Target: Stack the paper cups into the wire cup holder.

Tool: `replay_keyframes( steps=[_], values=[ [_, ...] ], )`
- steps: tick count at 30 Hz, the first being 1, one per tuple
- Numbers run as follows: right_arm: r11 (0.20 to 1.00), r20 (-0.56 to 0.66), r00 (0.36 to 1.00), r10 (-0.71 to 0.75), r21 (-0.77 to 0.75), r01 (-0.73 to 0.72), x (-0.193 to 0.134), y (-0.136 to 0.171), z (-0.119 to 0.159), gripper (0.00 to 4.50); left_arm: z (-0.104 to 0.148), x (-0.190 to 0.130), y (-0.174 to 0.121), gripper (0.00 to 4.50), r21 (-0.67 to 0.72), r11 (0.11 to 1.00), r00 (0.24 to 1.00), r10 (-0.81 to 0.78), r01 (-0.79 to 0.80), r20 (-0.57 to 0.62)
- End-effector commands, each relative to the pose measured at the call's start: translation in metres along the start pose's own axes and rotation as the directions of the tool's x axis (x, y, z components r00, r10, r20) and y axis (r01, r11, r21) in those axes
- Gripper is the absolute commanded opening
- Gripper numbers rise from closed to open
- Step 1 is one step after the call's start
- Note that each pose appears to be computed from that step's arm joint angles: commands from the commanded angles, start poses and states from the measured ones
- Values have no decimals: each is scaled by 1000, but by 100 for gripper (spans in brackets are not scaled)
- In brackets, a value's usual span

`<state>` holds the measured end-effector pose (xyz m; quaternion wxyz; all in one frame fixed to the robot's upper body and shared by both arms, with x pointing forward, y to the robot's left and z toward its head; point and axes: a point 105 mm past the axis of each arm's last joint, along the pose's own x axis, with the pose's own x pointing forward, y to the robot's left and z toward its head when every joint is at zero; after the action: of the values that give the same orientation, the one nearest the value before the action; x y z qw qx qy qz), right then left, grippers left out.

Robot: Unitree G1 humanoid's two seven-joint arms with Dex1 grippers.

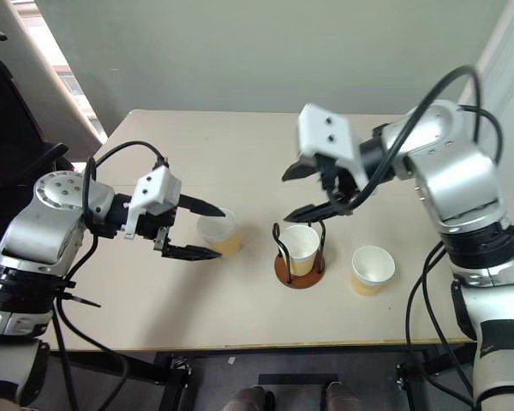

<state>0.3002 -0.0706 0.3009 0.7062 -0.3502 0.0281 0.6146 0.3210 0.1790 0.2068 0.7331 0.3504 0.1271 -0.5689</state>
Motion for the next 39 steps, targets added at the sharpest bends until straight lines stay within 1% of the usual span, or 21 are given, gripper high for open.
replay_keyframes(
  steps=[1, 4, 7, 10, 18, 25, 29, 33, 36, 39],
  values=[
    [999, 67, 997, -34, 22, 32, -19, 3, 14, 362, -6, 0, 7, 450, 89, 994, 990, 78, -68, -116],
    [999, 103, 995, -8, 54, 2, -26, 11, 18, 362, -11, 3, 10, 450, 77, 992, 982, 108, -96, -157],
    [998, 134, 991, 5, 61, -13, -31, 15, 22, 362, -13, 5, 17, 450, 107, 986, 971, 144, -125, -191],
    [998, 135, 991, 7, 66, -16, -33, 17, 22, 362, -11, 7, 24, 450, 135, 981, 964, 164, -138, -211],
    [997, 136, 991, 4, 75, -14, -34, 19, 23, 362, -13, 18, 30, 450, 165, 980, 962, 147, -110, -228],
    [996, 131, 991, 0, 83, -11, -34, 20, 22, 362, -19, 33, 32, 450, 169, 983, 968, 108, -70, -228],
    [997, 132, 991, 3, 79, -13, -34, 22, 21, 362, -13, 44, 36, 450, 216, 975, 976, 95, -51, -194],
    [998, 129, 992, 2, 61, -10, -35, 24, 20, 362, -7, 49, 32, 450, 242, 970, 986, 36, 4, -160],
    [998, 122, 993, 3, 57, -10, -37, 24, 18, 367, -3, 50, 33, 388, 280, 960, 990, 21, 19, -137],
    [998, 112, 994, 2, 61, -9, -39, 24, 15, 367, -1, 47, 33, 281, 284, 958, 992, -5, 41, -124]
  ],
)
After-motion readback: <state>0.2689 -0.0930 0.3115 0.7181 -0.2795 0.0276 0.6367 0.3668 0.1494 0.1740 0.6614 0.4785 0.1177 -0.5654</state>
